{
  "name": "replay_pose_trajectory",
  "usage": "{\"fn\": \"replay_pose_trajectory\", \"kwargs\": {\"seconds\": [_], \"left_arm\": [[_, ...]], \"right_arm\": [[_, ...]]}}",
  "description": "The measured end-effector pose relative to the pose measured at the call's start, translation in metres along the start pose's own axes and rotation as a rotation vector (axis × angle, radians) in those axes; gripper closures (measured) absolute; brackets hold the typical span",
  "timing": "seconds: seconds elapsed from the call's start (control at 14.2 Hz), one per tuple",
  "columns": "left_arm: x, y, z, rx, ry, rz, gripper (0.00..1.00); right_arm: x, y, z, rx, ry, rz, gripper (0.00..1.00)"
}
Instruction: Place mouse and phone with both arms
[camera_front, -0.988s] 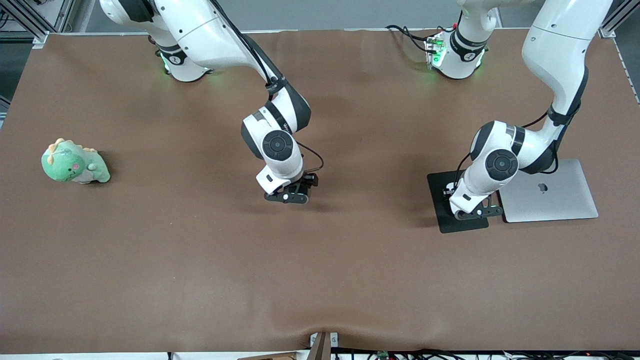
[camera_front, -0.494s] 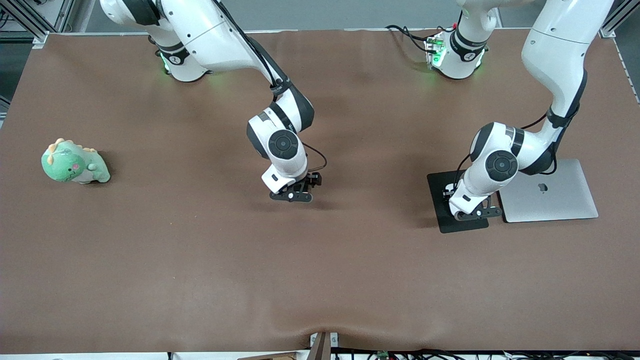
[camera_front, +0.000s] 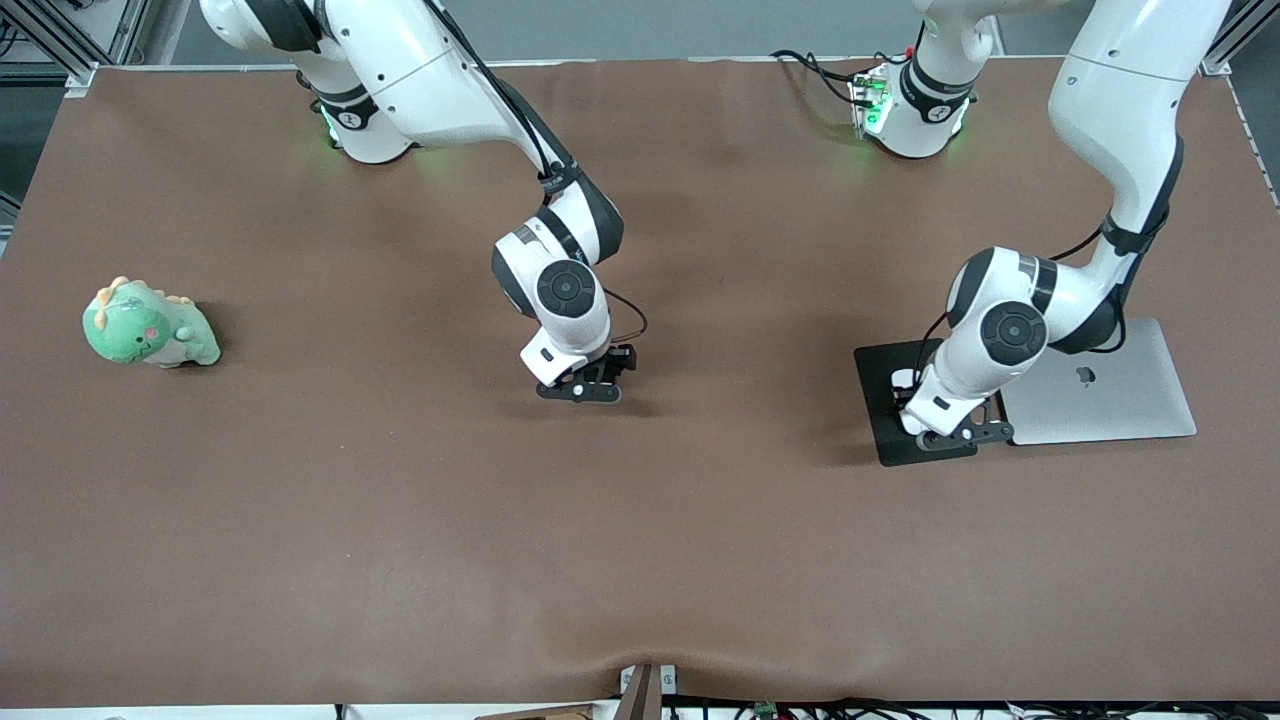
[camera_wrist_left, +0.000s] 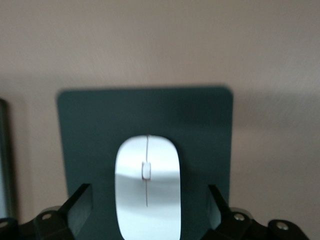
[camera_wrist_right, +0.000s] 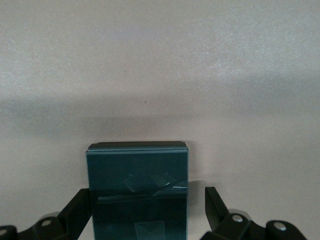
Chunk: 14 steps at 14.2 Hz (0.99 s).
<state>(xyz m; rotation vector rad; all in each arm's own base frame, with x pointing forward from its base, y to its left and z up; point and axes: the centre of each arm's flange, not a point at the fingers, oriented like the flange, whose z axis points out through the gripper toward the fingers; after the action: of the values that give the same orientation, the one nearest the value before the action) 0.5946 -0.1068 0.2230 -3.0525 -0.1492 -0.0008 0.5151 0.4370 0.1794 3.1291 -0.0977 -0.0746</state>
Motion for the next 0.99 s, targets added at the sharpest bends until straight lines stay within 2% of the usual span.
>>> {"fn": "replay_pose_trajectory", "kwargs": {"seconds": [0.35,0.71,0.99], "left_arm": [[0.053,-0.015,-0.133,0.047,0.084,-0.050,0.00],[0.071,-0.038,-0.246,0.067,0.177,0.030,0.00],[0.065,-0.081,-0.301,0.009,0.137,0.042,0.00]], "right_arm": [[0.000,0.000,0.000,0.004,0.005,-0.001,0.00],[0.001,-0.002,-0.001,0.014,0.017,-0.002,0.00],[0.000,-0.002,-0.001,0.015,0.018,-0.002,0.00]]}}
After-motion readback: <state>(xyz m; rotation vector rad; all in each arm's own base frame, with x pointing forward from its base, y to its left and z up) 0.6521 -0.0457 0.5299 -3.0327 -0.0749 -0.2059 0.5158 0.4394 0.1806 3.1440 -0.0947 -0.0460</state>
